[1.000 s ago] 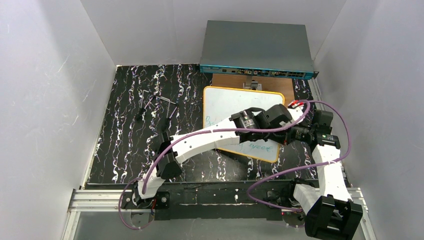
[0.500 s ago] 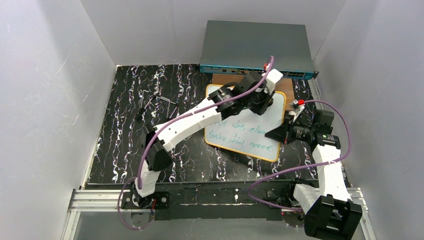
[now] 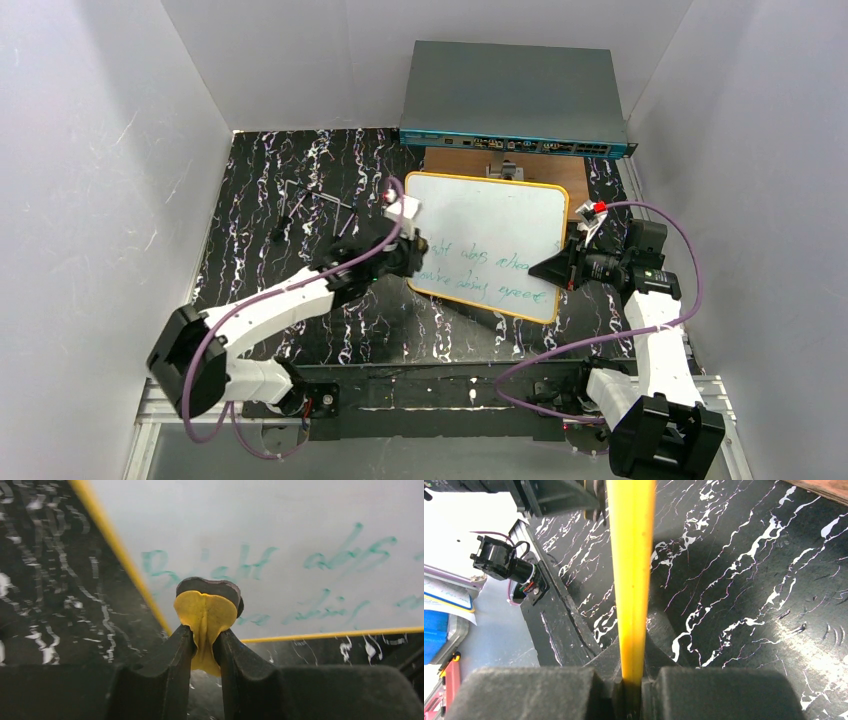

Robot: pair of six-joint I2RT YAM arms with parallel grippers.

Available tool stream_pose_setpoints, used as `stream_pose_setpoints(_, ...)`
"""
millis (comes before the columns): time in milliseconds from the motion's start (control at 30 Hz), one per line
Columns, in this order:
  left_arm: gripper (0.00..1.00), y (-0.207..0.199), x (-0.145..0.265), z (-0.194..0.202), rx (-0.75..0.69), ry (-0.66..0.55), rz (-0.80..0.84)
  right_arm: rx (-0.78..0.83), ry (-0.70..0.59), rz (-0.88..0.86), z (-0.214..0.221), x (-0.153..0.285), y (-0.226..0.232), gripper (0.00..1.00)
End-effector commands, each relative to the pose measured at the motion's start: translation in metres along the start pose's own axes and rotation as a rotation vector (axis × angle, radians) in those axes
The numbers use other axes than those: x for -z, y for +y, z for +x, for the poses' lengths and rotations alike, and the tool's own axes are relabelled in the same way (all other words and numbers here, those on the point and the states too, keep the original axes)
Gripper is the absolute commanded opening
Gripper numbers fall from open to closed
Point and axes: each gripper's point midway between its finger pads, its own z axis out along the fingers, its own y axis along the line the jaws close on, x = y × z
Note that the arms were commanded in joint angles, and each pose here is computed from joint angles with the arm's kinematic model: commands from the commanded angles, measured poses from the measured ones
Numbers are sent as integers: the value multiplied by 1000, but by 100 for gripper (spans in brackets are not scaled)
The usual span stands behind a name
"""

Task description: Erase the whiteboard

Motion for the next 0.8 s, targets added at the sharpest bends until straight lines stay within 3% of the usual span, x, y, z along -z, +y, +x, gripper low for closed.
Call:
stream_pose_setpoints(0,0,30,16,-49,133,-288,-16,142,-62,-116,-28,4,27,1)
stream_pose_setpoints(200,0,62,-1,-52,175,-338,-71,141,-62,-113,-28,4,26,1)
stream_pose_setpoints(467,0,60,-27,-75,142,-340,-41,138,-61,-110,-28,4,25,1)
stream_pose_setpoints(600,0,52,-36,-46,148,-245,5,139,-62,-107,-28,4,25,1)
stream_pose_setpoints(767,0,44,-36,20,153,-123,28,135,-62,-113,-29,4,24,1)
